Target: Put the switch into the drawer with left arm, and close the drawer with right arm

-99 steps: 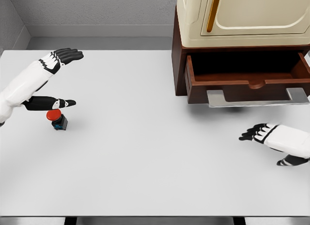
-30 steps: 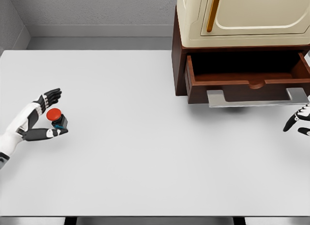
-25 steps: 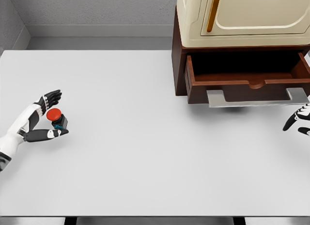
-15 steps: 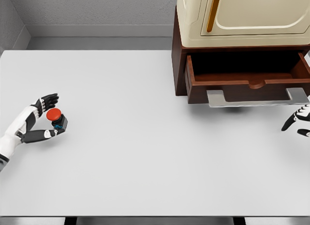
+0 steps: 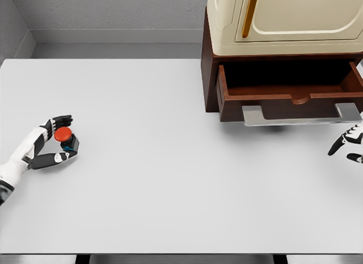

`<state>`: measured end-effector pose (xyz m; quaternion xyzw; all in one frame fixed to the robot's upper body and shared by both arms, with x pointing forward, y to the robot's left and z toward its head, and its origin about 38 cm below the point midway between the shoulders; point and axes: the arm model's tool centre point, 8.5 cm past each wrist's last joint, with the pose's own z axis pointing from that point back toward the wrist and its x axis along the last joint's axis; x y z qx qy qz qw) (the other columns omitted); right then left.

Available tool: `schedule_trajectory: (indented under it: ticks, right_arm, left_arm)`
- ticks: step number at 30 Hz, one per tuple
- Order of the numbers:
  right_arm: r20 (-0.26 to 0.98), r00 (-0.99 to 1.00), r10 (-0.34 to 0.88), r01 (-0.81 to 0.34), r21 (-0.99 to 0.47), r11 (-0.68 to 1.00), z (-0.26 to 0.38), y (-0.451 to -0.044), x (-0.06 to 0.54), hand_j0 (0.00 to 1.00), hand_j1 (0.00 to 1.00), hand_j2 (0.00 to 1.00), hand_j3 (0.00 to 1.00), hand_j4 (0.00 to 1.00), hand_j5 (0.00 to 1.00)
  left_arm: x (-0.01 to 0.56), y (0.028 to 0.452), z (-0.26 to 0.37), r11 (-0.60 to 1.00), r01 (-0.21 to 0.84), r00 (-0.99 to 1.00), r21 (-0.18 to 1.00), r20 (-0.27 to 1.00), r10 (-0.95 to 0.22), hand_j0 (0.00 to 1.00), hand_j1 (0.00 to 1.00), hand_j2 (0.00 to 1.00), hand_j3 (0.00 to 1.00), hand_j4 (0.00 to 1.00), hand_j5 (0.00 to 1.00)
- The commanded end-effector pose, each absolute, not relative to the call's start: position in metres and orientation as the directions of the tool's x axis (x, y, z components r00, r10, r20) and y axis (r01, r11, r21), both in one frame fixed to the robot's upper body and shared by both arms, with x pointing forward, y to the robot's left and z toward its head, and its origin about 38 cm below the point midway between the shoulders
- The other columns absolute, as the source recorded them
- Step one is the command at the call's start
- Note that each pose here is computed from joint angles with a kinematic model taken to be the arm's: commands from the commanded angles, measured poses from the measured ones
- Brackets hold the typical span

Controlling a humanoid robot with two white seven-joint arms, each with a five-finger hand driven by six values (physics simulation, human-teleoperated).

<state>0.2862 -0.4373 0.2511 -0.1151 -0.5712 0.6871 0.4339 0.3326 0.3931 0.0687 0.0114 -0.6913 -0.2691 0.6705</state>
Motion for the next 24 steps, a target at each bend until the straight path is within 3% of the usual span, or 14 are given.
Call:
schedule_trajectory:
  ticks: [1,6,13,24]
  right_arm:
    - [0.344,-0.595,0.727,-0.466,-0.884,0.037,0.251,-0.437,0.286,0.56,0.56,0.56,0.56,0.56,0.56]
    - [0.344,-0.595,0.726,-0.465,-0.885,0.038,0.252,-0.437,0.287,0.56,0.56,0.56,0.56,0.56,0.56]
    - [0.344,-0.595,0.726,-0.465,-0.885,0.038,0.252,-0.437,0.287,0.56,0.56,0.56,0.56,0.56,0.56]
    - [0.345,-0.595,0.726,-0.466,-0.884,0.038,0.251,-0.437,0.286,0.56,0.56,0.56,0.56,0.56,0.56]
  left_arm:
    - [0.332,0.394,0.068,0.856,0.344,-0.098,0.387,0.921,-0.377,0.79,0.79,0.79,0.79,0.79,0.79]
    - [0.332,0.395,0.068,0.854,0.343,-0.108,0.392,0.919,-0.379,0.58,0.58,0.58,0.58,0.58,0.58]
    - [0.334,0.393,0.071,0.842,0.345,-0.134,0.415,0.91,-0.393,0.57,0.57,0.57,0.57,0.57,0.57]
    - [0.348,0.384,0.088,0.845,0.335,-0.192,0.416,0.908,-0.372,0.43,0.43,0.43,0.43,0.43,0.43]
